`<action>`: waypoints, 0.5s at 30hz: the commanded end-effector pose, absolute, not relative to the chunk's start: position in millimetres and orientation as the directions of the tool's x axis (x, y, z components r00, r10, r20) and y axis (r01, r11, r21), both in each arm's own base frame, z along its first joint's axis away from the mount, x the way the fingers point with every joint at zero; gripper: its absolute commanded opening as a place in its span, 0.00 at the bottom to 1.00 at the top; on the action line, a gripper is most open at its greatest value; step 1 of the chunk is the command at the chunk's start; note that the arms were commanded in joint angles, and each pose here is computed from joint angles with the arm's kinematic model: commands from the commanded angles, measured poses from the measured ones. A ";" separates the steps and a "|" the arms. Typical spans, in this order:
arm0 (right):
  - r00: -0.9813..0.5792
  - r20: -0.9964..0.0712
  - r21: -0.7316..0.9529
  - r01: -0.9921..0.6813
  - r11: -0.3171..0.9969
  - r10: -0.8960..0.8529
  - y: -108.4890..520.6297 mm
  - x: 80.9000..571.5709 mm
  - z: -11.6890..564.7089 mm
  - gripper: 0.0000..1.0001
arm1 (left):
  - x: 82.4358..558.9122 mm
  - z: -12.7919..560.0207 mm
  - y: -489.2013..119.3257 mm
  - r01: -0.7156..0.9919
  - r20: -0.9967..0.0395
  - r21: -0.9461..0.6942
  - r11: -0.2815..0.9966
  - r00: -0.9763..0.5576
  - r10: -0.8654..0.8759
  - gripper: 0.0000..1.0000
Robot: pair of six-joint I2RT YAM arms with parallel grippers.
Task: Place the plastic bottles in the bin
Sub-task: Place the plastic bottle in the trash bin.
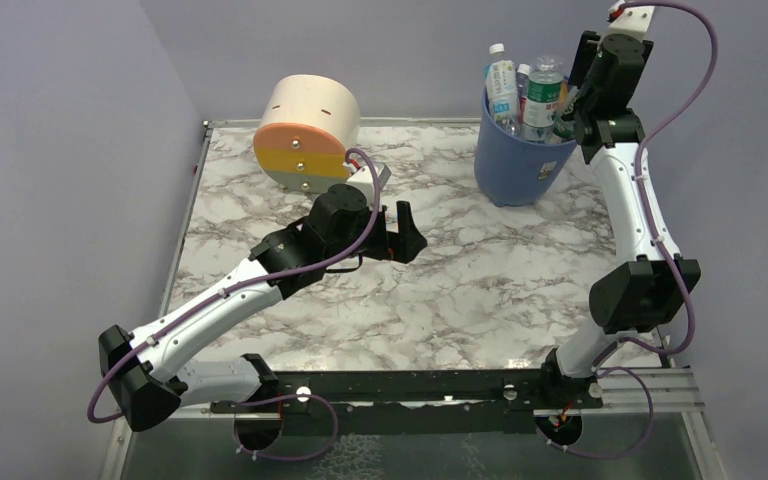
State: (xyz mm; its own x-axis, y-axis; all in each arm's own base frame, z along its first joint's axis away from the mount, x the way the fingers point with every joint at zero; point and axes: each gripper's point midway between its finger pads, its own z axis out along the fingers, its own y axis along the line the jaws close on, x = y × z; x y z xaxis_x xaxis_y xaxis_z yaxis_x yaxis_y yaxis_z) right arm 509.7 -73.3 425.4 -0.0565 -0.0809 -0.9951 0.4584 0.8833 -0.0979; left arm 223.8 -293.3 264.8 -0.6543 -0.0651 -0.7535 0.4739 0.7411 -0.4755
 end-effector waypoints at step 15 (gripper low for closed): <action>-0.100 -0.995 -0.036 0.416 0.908 0.006 -60.2 519.9 374.8 0.57 | 222.1 283.5 -290.1 0.504 -0.775 -0.488 0.713 -0.626 -0.088 0.99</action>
State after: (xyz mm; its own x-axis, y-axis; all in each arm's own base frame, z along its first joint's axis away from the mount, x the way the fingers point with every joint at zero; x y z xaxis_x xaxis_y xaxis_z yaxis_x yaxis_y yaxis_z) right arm 515.0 -71.8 380.6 -0.1222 -0.0441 -0.9915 0.4557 0.8850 -0.0955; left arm 223.2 -291.4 269.5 -0.6487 -0.0737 -0.7574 0.4777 0.7353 -0.4807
